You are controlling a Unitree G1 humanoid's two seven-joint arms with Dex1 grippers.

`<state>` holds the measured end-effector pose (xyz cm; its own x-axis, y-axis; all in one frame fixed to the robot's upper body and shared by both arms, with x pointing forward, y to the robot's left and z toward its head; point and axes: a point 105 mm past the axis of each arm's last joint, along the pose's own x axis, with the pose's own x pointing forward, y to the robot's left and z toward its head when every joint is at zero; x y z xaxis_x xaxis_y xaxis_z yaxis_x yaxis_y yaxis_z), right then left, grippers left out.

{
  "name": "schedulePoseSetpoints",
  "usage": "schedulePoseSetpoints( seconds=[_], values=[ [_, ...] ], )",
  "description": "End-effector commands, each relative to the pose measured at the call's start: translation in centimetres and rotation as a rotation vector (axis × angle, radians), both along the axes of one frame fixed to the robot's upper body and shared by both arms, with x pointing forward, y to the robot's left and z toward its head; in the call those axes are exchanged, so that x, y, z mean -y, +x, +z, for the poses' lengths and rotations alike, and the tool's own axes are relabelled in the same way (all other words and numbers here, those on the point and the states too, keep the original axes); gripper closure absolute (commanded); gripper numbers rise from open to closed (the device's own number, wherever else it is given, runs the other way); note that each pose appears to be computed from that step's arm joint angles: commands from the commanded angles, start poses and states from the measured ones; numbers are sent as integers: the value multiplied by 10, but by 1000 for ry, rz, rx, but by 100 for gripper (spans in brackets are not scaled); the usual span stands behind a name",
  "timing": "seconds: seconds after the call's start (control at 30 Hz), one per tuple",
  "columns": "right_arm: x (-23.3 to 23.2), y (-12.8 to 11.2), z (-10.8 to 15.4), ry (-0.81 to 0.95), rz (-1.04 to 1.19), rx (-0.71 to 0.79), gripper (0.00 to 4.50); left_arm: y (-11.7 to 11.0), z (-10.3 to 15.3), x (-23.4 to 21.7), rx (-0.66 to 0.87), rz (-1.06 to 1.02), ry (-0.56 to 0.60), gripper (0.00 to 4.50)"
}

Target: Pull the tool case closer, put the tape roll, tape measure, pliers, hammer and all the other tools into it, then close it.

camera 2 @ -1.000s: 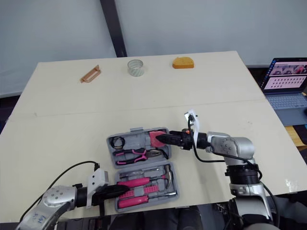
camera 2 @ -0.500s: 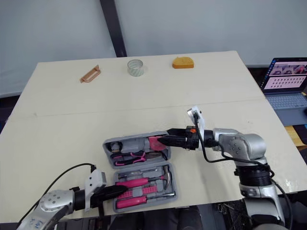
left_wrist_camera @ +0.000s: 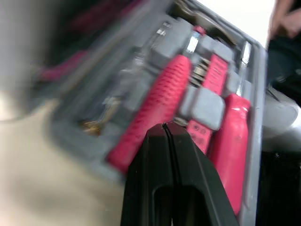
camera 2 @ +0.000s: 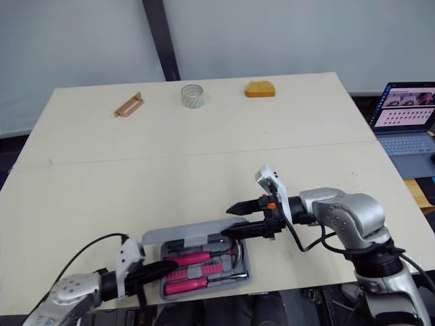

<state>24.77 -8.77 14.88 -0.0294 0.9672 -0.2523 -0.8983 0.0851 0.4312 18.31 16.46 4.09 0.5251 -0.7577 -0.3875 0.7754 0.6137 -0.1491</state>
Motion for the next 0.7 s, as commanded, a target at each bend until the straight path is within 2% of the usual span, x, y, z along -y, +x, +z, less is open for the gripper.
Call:
schedulePoseSetpoints(
  seconds=[0.03, 0.2, 0.37, 0.5, 0.67, 0.7],
  values=[
    [-2, -16, 6, 4, 85, 28, 5, -14, 27, -12, -2, 18, -23, 450],
    [3, -20, 6, -3, 90, 27, 5, -25, 43, -36, -28, 47, 25, 450],
    [35, -8, 7, -58, -36, 113, 5, 5, 70, -82, 85, 192, 101, 450],
    [74, 12, 2, -124, -222, 203, 0, 21, 82, -103, 138, 232, 122, 329],
    [119, 23, -9, -215, -385, 285, 0, 35, 86, -123, 165, 255, 157, 82],
    [135, 26, -14, -241, -447, 297, 0, 38, 83, -133, 161, 263, 199, 34]
  ],
)
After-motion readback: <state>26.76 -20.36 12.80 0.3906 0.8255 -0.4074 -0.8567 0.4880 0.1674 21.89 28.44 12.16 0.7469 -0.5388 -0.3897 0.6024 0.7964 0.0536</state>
